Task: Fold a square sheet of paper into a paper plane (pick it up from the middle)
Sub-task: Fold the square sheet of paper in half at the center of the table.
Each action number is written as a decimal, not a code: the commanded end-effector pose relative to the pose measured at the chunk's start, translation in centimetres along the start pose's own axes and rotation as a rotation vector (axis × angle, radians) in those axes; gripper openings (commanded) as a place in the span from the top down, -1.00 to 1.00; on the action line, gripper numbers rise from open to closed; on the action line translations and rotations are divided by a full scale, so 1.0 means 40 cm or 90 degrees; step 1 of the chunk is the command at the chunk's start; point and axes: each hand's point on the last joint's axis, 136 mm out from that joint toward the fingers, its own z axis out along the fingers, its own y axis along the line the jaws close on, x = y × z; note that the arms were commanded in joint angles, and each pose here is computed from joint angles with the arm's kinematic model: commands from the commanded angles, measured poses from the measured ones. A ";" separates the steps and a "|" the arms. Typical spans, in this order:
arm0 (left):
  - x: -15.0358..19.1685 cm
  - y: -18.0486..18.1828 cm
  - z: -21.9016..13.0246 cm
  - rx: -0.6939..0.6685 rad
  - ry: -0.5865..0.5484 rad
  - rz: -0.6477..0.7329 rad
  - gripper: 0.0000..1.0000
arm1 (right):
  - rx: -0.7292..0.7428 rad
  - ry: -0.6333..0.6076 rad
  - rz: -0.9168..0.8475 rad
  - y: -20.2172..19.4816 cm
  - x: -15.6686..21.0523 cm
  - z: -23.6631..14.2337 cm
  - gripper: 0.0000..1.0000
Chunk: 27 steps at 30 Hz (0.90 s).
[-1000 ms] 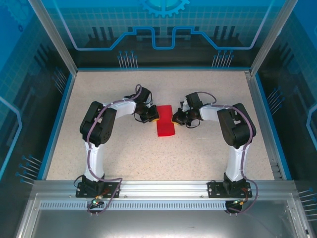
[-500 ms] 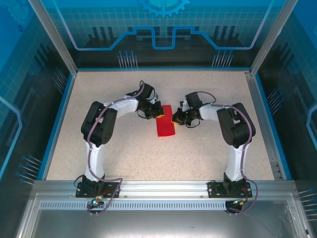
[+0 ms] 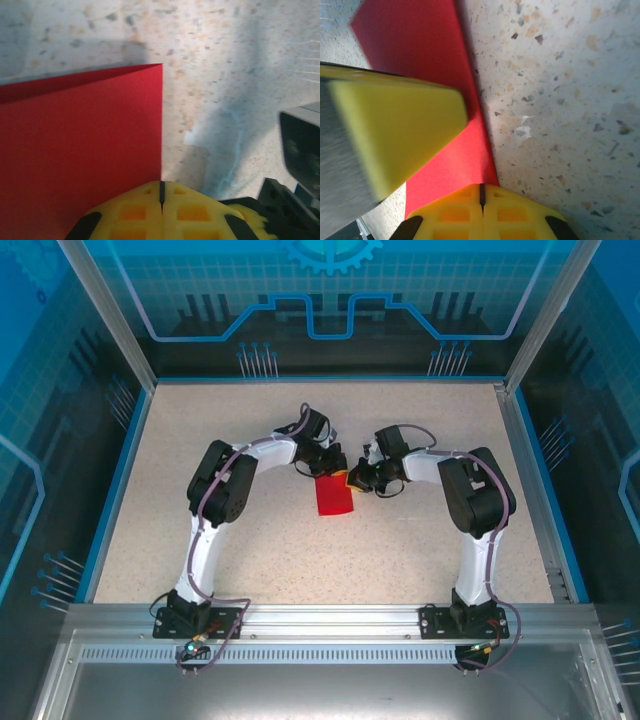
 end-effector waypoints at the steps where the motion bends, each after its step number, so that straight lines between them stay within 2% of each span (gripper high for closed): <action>1: -0.011 -0.006 0.011 -0.001 0.000 -0.001 1.00 | 0.030 0.039 0.025 -0.055 0.039 0.029 0.93; 7: -0.003 0.049 0.024 -0.052 0.002 -0.014 1.00 | 0.010 0.053 0.018 -0.042 0.055 0.020 0.93; 13: 0.012 0.107 0.029 -0.110 0.003 -0.038 1.00 | -0.016 0.097 0.016 -0.028 0.114 0.002 0.93; 27: 0.031 0.160 0.034 -0.151 0.003 -0.058 1.00 | 0.029 0.163 0.029 -0.070 0.266 -0.008 0.92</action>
